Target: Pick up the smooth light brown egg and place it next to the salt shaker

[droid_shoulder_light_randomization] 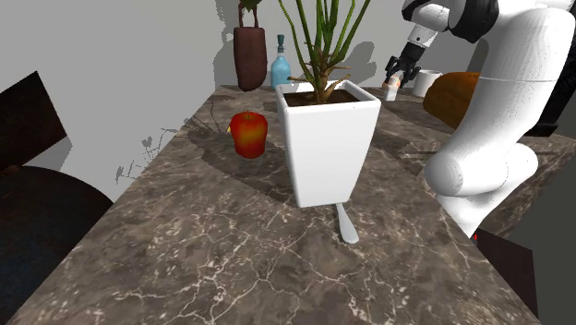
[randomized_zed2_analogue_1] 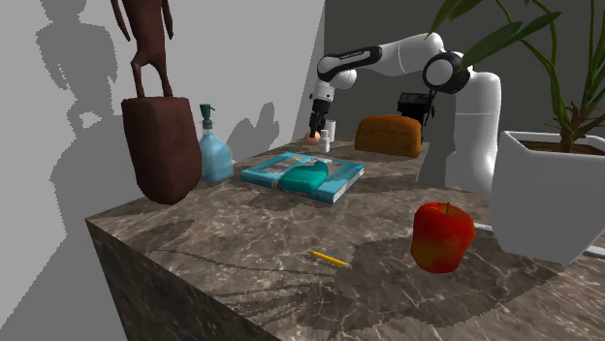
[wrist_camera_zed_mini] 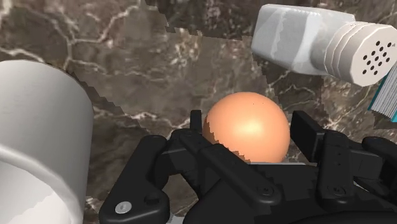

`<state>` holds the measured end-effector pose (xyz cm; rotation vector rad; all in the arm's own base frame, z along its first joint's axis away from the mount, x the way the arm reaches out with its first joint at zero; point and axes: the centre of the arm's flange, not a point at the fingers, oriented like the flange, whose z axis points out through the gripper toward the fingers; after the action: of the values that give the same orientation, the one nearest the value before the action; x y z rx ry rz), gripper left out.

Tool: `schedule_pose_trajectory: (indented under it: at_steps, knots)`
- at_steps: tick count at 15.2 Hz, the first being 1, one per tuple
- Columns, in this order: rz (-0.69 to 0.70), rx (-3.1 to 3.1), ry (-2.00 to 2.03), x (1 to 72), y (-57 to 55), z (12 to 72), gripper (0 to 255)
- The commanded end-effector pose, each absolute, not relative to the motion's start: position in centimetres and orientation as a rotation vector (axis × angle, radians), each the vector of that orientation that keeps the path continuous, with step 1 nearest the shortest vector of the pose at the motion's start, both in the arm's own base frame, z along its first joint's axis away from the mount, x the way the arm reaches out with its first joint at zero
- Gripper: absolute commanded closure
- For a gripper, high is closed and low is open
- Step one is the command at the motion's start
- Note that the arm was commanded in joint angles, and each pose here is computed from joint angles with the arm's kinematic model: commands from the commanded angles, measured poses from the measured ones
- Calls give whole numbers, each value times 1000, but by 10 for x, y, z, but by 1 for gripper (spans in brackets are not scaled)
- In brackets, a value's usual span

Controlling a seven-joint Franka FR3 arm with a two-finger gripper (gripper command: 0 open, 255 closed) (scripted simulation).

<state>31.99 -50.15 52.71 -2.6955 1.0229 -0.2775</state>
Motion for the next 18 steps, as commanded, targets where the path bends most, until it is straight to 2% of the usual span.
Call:
schedule_pose_trajectory:
  at_steps: [1,2,7,11,18]
  knots:
    - [-278,-2696,1023,320,-501,527,255]
    - [-278,-2696,1023,320,-502,527,0]
    - [-278,-2696,1023,320,-502,527,0]
    - [-278,-2696,1023,307,-509,575,0]
    - [-278,-2696,1023,307,-509,575,0]
